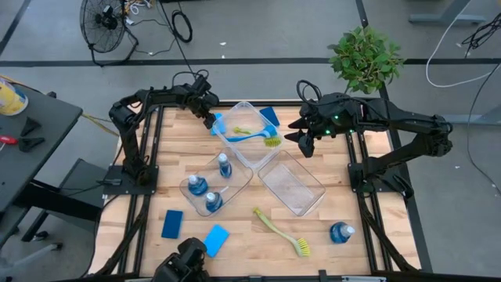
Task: Pick & Place Kitchen Sink Supplies
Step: Put the blue sponge into the right transparent bin
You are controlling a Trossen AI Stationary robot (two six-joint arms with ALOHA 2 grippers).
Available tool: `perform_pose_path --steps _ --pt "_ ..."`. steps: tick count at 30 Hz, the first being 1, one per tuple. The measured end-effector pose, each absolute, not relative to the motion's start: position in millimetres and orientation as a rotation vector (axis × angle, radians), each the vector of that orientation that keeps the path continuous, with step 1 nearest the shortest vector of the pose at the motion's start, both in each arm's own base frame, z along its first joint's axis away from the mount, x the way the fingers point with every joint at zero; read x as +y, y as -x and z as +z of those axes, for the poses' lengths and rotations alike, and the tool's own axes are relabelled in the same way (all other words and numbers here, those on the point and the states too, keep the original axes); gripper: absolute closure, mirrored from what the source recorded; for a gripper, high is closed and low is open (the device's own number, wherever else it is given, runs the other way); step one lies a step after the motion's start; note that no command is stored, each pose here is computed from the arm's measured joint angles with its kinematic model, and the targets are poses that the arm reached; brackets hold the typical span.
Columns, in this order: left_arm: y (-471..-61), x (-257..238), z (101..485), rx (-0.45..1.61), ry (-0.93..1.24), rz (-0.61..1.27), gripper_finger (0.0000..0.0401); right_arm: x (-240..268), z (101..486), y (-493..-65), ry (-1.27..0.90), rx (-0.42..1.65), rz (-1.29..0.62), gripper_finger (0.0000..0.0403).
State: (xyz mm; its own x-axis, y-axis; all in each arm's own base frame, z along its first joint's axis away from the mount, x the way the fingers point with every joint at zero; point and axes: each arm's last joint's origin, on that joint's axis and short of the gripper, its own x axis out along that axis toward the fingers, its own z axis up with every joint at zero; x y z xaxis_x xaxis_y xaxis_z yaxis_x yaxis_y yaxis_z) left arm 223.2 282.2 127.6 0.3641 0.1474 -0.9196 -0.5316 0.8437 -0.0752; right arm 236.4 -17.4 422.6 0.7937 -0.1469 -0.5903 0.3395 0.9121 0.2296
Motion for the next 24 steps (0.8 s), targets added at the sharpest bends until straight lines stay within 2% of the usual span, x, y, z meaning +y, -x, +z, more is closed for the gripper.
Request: perform_pose_path --steps 5,10,19,24 --pt "-223.2 282.6 127.5 1.120 0.389 0.453 0.0252 -17.4 422.6 -236.4 -0.325 0.602 -0.263 0.0195" --pt "-223.2 283.1 127.4 1.127 0.378 0.467 0.0312 -17.4 422.6 -236.4 -0.305 0.604 -0.257 0.0195" --pt "-227.9 289.9 140.4 1.167 0.358 0.486 0.0387 -17.4 422.6 -236.4 -0.283 0.607 -0.250 0.0195" --pt "-231.7 297.7 163.0 1.229 0.304 0.482 0.0394 -17.5 422.6 -236.4 -0.283 0.607 -0.250 0.0195"
